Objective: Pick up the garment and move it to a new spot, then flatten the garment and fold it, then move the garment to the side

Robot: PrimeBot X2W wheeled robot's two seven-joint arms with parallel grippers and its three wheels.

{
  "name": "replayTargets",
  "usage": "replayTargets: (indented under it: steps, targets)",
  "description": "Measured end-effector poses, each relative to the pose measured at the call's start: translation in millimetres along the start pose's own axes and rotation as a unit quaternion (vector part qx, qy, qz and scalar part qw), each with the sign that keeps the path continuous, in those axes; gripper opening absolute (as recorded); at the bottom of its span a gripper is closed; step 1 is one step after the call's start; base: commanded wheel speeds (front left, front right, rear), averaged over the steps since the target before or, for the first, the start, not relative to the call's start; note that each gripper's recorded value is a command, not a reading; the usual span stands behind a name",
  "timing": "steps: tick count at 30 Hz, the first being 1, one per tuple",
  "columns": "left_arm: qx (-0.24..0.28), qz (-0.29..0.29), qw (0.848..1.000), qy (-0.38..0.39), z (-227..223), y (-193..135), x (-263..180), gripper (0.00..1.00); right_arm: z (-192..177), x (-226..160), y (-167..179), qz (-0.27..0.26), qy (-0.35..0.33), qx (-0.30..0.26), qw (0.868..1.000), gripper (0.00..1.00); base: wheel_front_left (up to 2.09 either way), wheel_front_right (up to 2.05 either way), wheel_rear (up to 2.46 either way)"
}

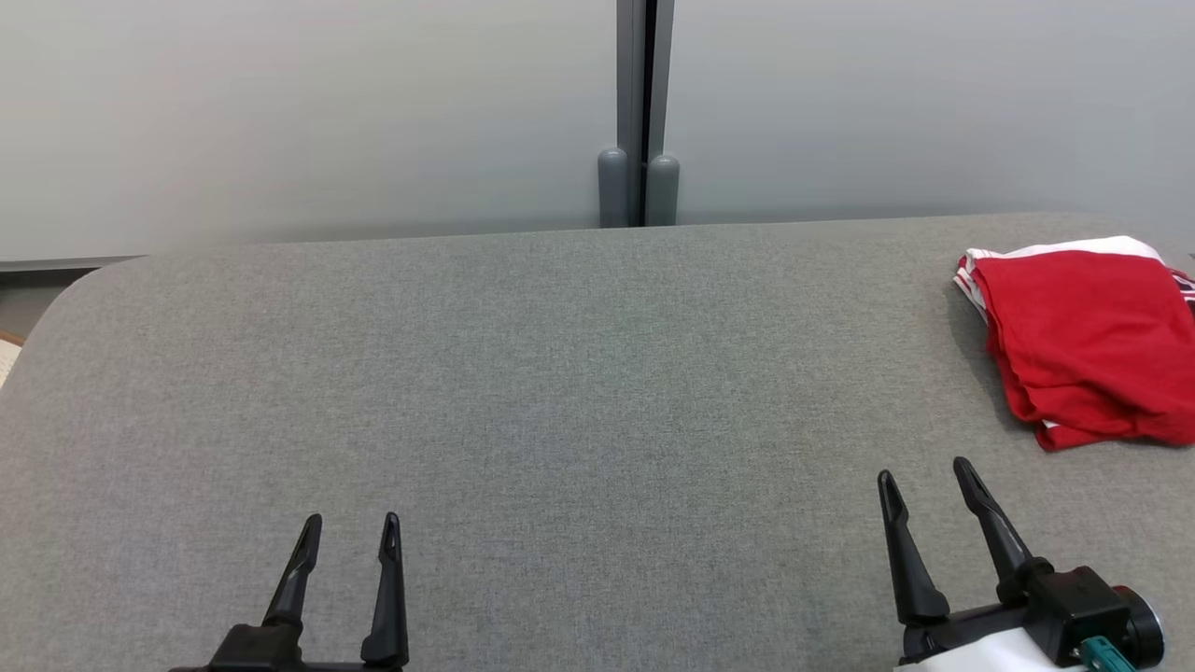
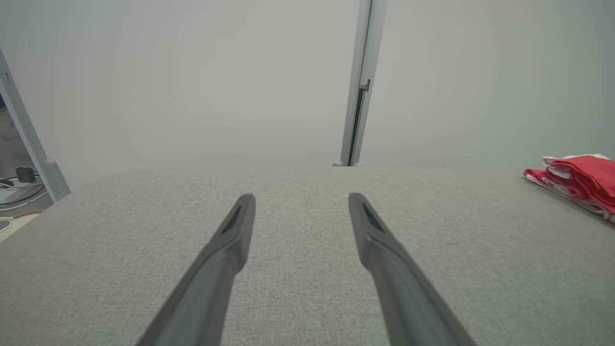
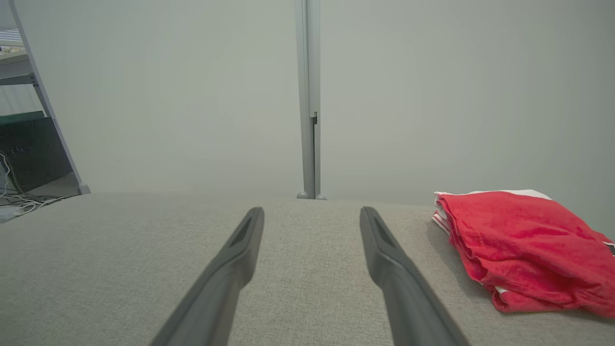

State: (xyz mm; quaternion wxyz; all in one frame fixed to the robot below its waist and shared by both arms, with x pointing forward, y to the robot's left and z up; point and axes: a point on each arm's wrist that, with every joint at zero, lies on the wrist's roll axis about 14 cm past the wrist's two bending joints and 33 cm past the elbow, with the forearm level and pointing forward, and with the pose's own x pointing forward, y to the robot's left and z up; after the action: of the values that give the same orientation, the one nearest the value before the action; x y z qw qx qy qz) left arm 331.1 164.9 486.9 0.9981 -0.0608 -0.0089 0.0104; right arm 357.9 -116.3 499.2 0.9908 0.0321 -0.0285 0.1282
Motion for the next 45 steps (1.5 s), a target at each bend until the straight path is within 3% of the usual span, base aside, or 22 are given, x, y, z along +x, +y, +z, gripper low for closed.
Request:
replayTargets:
  steps: [5,6,11,26,45]
  targets:
    - [0.002,0.0,1.0,0.0,0.1,-0.1,-0.7,1.0,3.4,0.0,-2.2,-0.004,-0.006,0.004,1.0,1.0,0.0,0.0,0.0]
    - [0.005,0.001,1.0,0.002,-1.4,0.4,-1.1,0.0,2.1,-0.3,-2.0,-0.004,-0.004,0.005,1.0,0.0,0.0,0.0,0.0]
    - [-0.006,0.005,1.0,0.028,-16.6,1.3,-6.7,0.0,-14.1,-8.4,-2.2,-0.009,0.022,0.019,1.0,0.0,0.0,0.0,0.0]
    - [-0.137,0.03,0.989,0.056,-24.7,12.1,-1.8,0.0,-14.3,-6.4,-20.4,-0.054,0.022,0.152,0.987,0.0,0.0,0.0,0.0]
    - [-0.287,0.048,0.955,0.066,-23.0,22.3,12.3,0.0,-12.4,-2.1,-42.4,-0.096,0.013,0.304,0.948,0.0,0.0,0.0,0.0]
